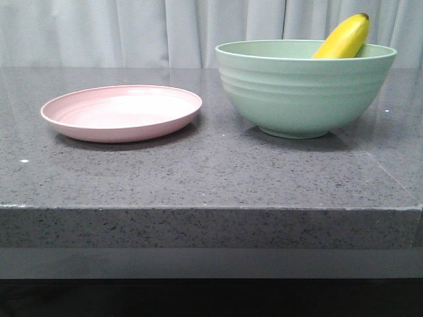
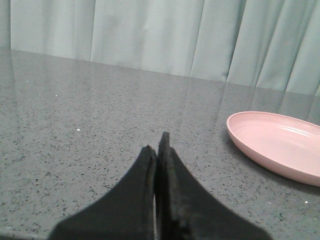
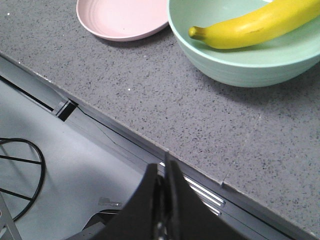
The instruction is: Transfer banana from pink plate to green bowl
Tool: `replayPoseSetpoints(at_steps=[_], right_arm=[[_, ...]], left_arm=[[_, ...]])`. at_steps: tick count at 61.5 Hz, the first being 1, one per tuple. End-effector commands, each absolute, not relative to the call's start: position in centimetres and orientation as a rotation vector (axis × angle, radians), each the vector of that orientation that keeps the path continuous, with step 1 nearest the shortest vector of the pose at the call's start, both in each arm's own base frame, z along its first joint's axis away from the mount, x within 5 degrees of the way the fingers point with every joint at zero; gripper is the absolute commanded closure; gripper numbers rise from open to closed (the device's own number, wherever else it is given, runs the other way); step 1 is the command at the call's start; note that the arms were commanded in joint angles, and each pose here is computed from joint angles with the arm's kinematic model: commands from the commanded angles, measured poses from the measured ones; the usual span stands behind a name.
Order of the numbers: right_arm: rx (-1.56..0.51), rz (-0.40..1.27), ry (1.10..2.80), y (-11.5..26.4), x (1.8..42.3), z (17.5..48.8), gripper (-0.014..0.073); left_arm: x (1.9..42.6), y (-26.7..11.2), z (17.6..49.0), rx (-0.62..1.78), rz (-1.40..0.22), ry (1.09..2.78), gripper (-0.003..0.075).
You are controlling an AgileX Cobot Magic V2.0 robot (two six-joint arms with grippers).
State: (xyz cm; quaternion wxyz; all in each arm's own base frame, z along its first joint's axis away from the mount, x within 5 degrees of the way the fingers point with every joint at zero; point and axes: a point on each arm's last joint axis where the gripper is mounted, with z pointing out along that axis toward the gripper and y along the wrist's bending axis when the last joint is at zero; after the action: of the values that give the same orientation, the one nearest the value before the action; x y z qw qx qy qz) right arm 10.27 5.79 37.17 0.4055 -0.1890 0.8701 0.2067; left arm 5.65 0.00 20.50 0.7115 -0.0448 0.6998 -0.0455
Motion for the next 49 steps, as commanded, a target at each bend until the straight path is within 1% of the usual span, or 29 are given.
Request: replayPoseSetpoints(at_steps=[1,4,7,11,18,25,34,43,49], right_arm=[[-0.449,0.540,2.117,5.9,10.4,38.2,0.0664],[-0.444,0.538,2.107,5.7,10.0,38.0,0.0664],[-0.420,0.493,2.059,5.2,9.7,37.9,0.0664],[-0.340,0.440,1.988,4.4,9.3,37.5,0.0664],[-0.163,0.332,1.769,2.8,8.0,36.4,0.0664],[-0.054,0.253,1.603,1.7,6.5,34.2,0.0664],[-0.004,0.219,1.514,1.2,6.0,32.1,0.0664],[0.044,0.228,1.498,0.9,5.7,30.3,0.0664],[0.127,0.214,1.480,0.4,5.2,28.7,0.0664]], left_arm=[[5.4,0.0,21.2,-0.100,-0.112,1.450,0.0741],[5.4,0.0,21.2,-0.100,-0.112,1.450,0.0741],[5.4,0.0,21.2,-0.100,-0.112,1.450,0.0741],[5.5,0.0,21.2,-0.100,-0.112,1.452,0.0741],[5.5,0.0,21.2,-0.100,-0.112,1.452,0.0741],[5.5,0.0,21.2,-0.100,-0.112,1.452,0.0741],[5.5,0.0,21.2,-0.100,-0.112,1.452,0.0741],[5.5,0.0,21.2,-0.100,-0.112,1.452,0.0741],[5.5,0.0,21.2,-0.100,-0.112,1.452,0.0741]])
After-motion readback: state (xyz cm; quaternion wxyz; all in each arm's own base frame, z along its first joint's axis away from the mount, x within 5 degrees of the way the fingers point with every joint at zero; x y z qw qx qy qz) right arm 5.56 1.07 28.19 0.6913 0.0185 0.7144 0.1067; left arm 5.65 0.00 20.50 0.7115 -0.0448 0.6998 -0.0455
